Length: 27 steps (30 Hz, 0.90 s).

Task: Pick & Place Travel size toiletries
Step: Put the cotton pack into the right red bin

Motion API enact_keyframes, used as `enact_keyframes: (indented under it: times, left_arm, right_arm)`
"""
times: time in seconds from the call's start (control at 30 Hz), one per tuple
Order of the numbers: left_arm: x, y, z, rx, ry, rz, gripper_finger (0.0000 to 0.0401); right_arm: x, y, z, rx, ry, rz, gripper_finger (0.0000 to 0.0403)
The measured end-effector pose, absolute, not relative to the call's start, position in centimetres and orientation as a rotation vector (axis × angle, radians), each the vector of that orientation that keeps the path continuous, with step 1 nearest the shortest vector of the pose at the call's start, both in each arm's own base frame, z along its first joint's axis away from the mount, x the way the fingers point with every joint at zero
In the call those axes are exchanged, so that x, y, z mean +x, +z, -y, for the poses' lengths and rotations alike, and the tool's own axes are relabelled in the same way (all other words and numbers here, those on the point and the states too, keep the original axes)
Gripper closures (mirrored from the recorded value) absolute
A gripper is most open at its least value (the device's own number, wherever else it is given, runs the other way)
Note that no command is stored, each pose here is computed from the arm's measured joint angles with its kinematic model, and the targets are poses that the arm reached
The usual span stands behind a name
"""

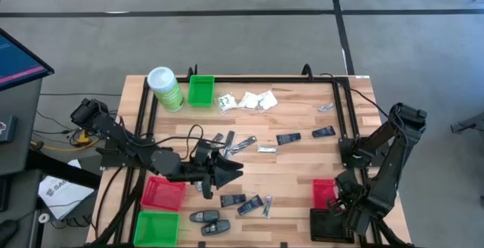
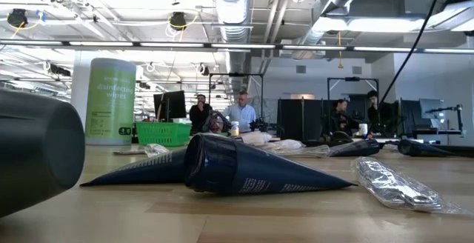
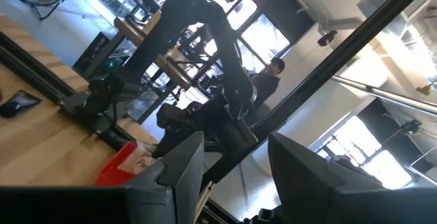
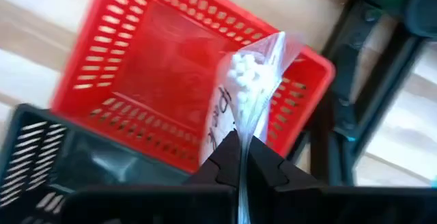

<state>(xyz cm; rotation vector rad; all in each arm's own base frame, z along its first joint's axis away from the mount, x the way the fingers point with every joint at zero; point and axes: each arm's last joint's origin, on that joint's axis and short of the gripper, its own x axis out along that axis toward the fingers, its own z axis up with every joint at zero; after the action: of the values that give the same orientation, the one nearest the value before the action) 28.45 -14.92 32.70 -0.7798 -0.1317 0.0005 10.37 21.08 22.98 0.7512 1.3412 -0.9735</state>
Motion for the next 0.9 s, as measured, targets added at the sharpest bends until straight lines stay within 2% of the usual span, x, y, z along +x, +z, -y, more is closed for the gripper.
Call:
enact_keyframes:
  times: [0.2, 0.53, 0.9]
  left_arm:
    - [28.5, 32.7, 14.9, -0.780, 0.001, 0.132, 0.0242]
    - [28.5, 32.7, 14.9, -0.777, 0.009, 0.134, 0.0242]
    - [28.5, 32.7, 14.9, -0.767, 0.009, 0.134, 0.0242]
  right_arm:
    - [9.9, 23.1, -20.6, 0.699, -1.042, -1.389, 0.0403]
    - [10.1, 23.0, -20.5, 0.696, -1.052, -1.363, 0.0403]
    - [11.0, 20.7, -22.2, 0.653, -1.098, -1.375, 0.0403]
